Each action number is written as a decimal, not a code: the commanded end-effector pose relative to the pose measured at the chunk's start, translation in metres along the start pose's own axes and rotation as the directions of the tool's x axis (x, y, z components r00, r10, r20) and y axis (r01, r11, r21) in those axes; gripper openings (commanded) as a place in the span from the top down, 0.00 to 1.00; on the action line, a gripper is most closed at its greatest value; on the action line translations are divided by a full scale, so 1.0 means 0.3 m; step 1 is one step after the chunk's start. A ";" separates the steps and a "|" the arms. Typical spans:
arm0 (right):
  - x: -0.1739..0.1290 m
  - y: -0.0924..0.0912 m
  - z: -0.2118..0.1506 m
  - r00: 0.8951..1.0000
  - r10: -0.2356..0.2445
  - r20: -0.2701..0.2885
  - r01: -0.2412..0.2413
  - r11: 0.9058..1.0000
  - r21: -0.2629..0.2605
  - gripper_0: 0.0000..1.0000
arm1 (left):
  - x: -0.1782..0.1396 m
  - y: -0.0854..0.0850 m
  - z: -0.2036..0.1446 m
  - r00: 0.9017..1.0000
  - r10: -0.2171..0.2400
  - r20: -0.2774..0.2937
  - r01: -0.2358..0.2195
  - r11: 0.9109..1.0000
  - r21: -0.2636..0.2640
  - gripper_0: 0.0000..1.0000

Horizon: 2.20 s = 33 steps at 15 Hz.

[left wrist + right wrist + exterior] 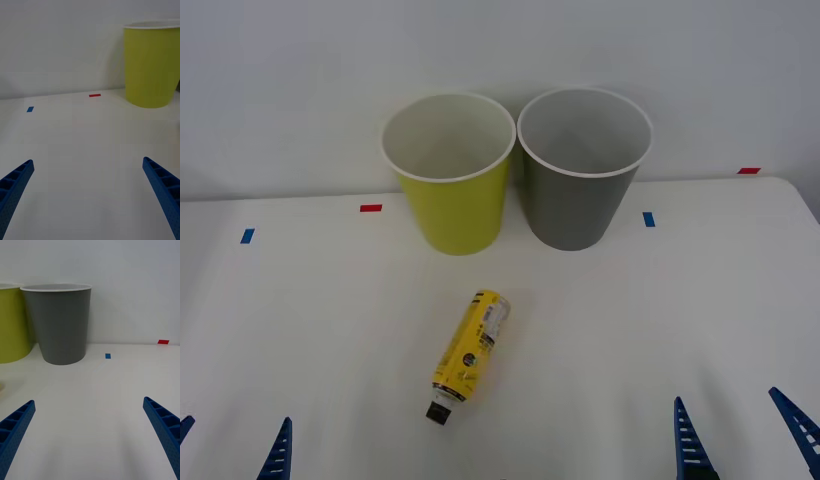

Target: Put cans in the gray bin and PET bottles in the light green bin.

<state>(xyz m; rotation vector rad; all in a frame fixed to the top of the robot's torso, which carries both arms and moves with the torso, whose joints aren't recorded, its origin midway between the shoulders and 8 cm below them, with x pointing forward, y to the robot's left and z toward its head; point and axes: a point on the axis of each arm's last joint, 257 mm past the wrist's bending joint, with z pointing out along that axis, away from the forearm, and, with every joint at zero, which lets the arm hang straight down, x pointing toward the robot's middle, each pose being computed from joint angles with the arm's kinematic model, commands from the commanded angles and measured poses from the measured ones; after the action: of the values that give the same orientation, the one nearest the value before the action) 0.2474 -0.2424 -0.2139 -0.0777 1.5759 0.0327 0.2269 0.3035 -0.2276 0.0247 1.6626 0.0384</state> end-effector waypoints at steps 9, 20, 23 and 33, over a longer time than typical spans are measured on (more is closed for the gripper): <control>0.000 0.000 0.000 1.000 0.000 0.000 0.000 1.000 0.000 0.00 | 0.000 0.000 0.000 1.000 0.000 0.000 0.000 1.000 0.000 0.00; 0.000 0.000 0.000 1.000 0.000 0.000 0.000 1.000 0.000 0.00 | 0.000 0.000 0.000 1.000 0.000 0.000 0.000 1.000 0.000 0.00; 0.000 0.000 0.000 1.000 0.000 0.000 0.000 1.000 0.000 0.00 | 0.000 0.000 0.000 1.000 0.000 0.000 0.000 1.000 0.000 0.00; 0.000 0.000 0.000 1.000 0.000 0.000 0.000 1.000 0.000 0.00 | 0.000 0.000 0.000 1.000 0.000 0.000 0.000 1.000 0.000 0.00</control>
<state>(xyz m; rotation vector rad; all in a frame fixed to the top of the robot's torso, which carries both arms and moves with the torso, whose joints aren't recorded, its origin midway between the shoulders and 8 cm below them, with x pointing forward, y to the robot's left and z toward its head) 0.2474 -0.2424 -0.2139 -0.0778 1.5759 0.0327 0.2269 0.3035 -0.2276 0.0247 1.6626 0.0384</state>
